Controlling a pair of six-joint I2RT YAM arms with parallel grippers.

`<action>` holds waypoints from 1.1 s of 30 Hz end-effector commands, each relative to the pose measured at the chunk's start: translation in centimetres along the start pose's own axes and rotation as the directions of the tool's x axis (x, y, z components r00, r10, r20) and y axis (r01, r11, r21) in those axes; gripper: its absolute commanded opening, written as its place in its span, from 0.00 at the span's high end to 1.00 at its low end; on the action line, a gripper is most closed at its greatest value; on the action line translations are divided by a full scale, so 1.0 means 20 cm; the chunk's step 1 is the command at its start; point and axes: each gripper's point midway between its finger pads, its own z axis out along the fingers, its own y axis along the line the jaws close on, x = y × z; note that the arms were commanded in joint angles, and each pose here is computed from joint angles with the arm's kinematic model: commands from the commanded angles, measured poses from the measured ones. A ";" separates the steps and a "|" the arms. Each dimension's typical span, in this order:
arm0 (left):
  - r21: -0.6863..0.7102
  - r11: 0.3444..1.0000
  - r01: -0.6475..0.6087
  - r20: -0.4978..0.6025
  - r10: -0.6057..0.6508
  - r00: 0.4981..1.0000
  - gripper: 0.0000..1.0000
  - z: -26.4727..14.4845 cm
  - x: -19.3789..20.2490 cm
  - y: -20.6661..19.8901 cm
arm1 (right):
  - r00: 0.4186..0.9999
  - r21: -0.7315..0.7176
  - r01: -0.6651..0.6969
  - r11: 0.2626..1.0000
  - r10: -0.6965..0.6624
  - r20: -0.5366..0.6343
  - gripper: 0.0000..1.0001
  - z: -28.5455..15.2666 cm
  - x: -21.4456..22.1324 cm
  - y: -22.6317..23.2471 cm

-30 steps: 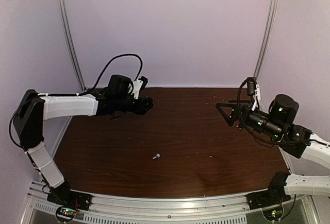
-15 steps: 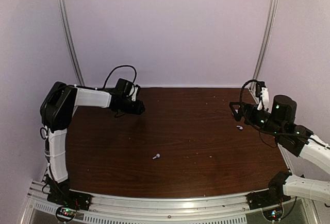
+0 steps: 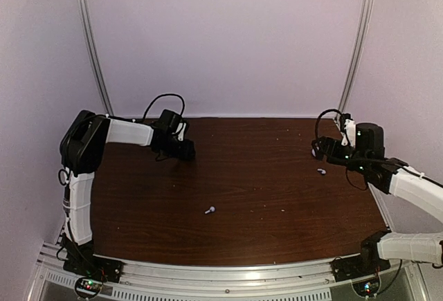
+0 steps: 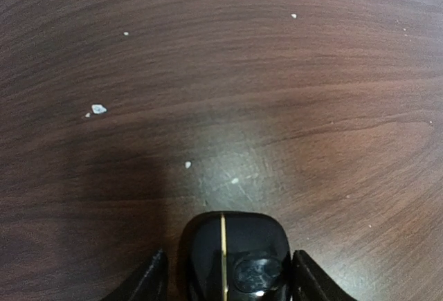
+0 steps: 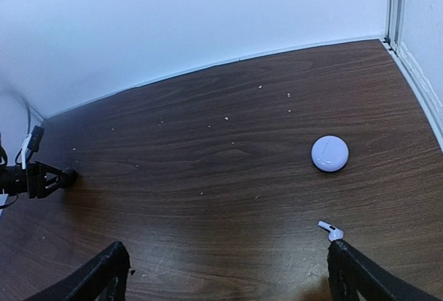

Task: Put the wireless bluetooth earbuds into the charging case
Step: Place the charging case with the earbuds at the center of the board, then pick up the charging case from the center of the board.

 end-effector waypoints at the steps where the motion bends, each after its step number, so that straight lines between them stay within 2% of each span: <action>1: 0.016 1.000 0.009 0.021 -0.009 1.000 0.35 0.00 -0.04 -0.01 | 1.000 0.029 0.001 1.000 -0.001 0.016 0.00 0.08 -0.11 -0.07; 4: 0.019 1.000 0.007 0.022 -0.007 1.000 0.28 -0.01 -0.05 -0.02 | 1.000 0.075 -0.021 0.997 0.022 -0.017 0.00 0.17 -0.10 -0.18; 8: 0.044 0.999 0.003 0.047 -0.005 0.999 0.24 -0.07 -0.10 -0.05 | 0.999 0.133 -0.022 0.991 0.028 -0.046 0.01 0.29 -0.11 -0.29; 16: 0.089 0.994 -0.066 0.173 0.050 0.984 0.12 -0.35 -0.29 -0.20 | 0.990 0.200 -0.017 0.980 0.044 -0.131 0.04 0.50 -0.09 -0.51; 19: 0.125 0.988 -0.095 0.206 0.068 0.976 0.03 -0.44 -0.33 -0.27 | 0.983 0.206 0.016 0.978 0.023 -0.185 0.04 0.58 -0.06 -0.55; 25: 0.146 0.980 -0.134 0.263 0.092 0.960 0.02 -0.57 -0.37 -0.36 | 0.957 0.158 0.011 0.987 0.035 -0.286 0.07 0.76 0.05 -0.56; 33: 0.142 0.978 -0.149 0.287 0.104 0.952 0.02 -0.63 -0.36 -0.35 | 0.933 0.220 0.042 0.975 0.041 -0.357 0.15 0.89 0.18 -0.68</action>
